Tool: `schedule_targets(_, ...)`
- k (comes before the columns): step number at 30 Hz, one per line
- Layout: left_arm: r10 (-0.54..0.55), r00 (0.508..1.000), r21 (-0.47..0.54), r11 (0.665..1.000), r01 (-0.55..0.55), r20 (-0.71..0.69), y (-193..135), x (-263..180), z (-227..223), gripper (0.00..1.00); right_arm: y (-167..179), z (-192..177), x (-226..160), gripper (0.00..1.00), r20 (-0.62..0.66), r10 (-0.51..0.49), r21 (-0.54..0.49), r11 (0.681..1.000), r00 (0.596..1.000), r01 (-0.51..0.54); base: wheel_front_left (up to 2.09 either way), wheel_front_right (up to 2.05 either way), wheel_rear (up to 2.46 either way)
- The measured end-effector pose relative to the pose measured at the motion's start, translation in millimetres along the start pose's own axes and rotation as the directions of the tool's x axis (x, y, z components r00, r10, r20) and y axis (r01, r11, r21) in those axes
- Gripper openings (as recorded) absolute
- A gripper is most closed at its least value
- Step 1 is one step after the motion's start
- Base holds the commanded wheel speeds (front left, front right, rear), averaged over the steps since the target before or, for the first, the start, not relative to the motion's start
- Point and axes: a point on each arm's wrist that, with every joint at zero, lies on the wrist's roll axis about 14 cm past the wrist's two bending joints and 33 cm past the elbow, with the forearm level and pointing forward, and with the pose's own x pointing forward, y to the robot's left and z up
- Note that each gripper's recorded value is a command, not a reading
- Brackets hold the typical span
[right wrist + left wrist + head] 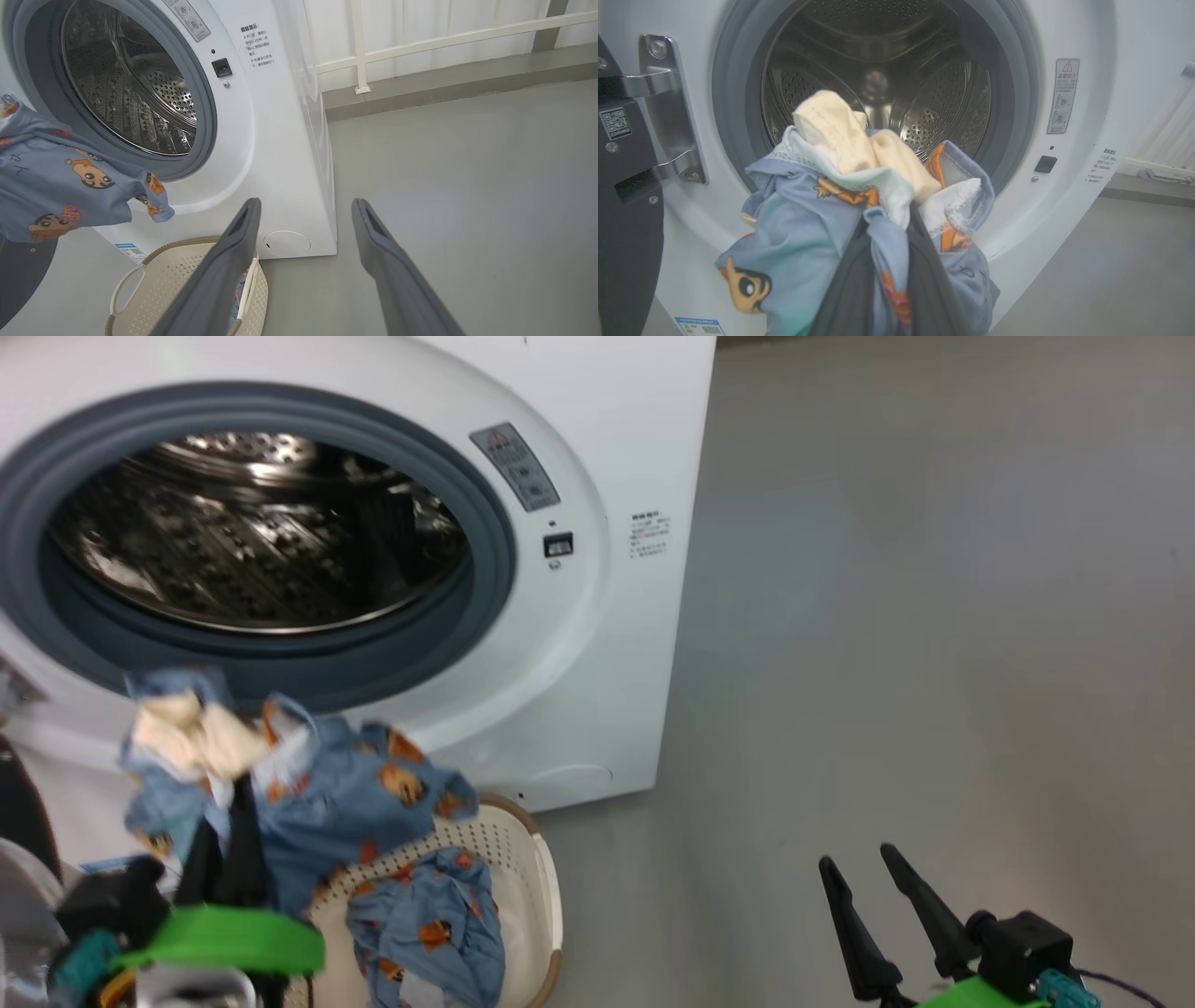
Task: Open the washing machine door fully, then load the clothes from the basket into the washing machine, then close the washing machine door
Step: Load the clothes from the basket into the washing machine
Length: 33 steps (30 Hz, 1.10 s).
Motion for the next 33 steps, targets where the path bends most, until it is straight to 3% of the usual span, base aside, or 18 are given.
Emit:
schedule_targets(15,-0.065,0.998,0.1,0.993,0.062,0.028,5.2,124.4,1.2,0.0,-18.1,-17.1,20.3,1.0,-0.059,-0.063,0.0,0.998,0.996,0.064,0.0,0.0,0.0)
schedule_targets(33,0.011,1.0,0.024,1.0,-0.011,-0.006,24.8,215.5,-26.0,0.0,-28.9,-43.4,26.9,1.0,-0.145,-0.098,-0.01,0.995,0.985,0.098,0.0,0.0,0.0)
